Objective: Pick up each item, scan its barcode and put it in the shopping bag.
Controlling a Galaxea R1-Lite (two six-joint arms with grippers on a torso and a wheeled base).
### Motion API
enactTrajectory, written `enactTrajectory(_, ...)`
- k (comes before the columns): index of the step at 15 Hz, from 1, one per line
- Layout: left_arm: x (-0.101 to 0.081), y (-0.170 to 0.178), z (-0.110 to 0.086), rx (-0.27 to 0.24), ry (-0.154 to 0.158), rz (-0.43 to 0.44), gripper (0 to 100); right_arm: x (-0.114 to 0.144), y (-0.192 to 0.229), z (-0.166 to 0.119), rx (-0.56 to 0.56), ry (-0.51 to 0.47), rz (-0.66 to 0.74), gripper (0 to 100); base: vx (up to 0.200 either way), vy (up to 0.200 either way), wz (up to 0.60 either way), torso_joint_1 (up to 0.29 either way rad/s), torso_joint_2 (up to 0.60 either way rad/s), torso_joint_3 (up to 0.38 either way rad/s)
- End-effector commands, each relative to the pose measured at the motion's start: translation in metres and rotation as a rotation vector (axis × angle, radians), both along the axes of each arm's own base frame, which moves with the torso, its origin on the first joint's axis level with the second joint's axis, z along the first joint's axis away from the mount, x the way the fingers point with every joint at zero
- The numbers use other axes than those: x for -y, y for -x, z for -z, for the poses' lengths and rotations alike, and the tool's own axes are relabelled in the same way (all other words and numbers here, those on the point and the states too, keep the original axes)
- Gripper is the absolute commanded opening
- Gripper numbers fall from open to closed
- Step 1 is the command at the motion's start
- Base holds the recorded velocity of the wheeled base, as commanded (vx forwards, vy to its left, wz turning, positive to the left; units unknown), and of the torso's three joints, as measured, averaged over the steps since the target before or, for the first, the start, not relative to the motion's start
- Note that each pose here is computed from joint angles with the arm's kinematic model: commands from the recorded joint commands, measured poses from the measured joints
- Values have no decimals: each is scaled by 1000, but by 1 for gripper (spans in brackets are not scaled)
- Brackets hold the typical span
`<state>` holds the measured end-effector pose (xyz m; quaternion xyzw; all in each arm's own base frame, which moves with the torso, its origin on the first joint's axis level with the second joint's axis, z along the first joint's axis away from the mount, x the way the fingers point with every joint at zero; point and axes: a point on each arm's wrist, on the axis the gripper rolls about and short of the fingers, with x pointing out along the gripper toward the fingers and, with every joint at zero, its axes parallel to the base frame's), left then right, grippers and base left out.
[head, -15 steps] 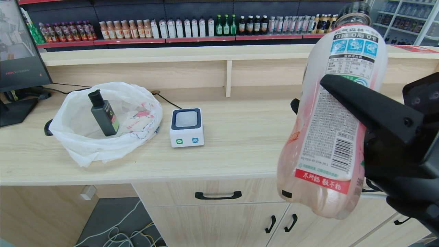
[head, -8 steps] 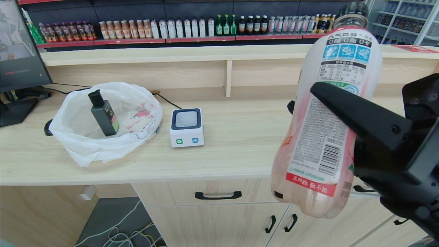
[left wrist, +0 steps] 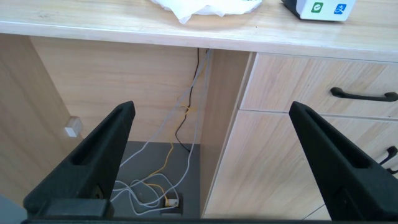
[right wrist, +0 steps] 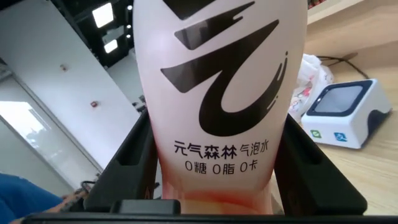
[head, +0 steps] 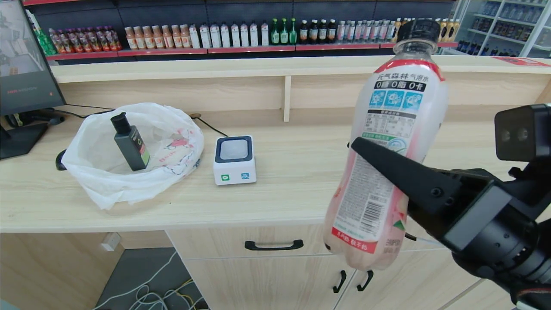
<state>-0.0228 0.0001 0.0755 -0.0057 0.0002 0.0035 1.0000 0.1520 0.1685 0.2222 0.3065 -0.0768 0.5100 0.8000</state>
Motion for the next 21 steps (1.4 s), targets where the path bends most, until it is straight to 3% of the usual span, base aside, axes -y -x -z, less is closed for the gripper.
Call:
enactTrajectory(1,0,0,0,0,1,-1,100,-2,-7,12,17,67,54,0,0,0,0,0,0,0)
enactTrajectory(7,0,0,0,0,1,-1,100,39,-44,16,180,235,459,0,0,0,0,0,0,0)
enactTrajectory(9,0,0,0,0,-1,-1,100,74,-69,24,220,363,675,0,0,0,0,0,0,0)
enactTrajectory(12,0,0,0,0,1,-1,100,92,-81,18,290,429,803,0,0,0,0,0,0,0)
enactTrajectory(15,0,0,0,0,-2,1,100,95,-78,21,310,473,821,0,0,0,0,0,0,0)
enactTrajectory(21,0,0,0,0,-1,-1,100,96,-71,14,317,433,805,0,0,0,0,0,0,0)
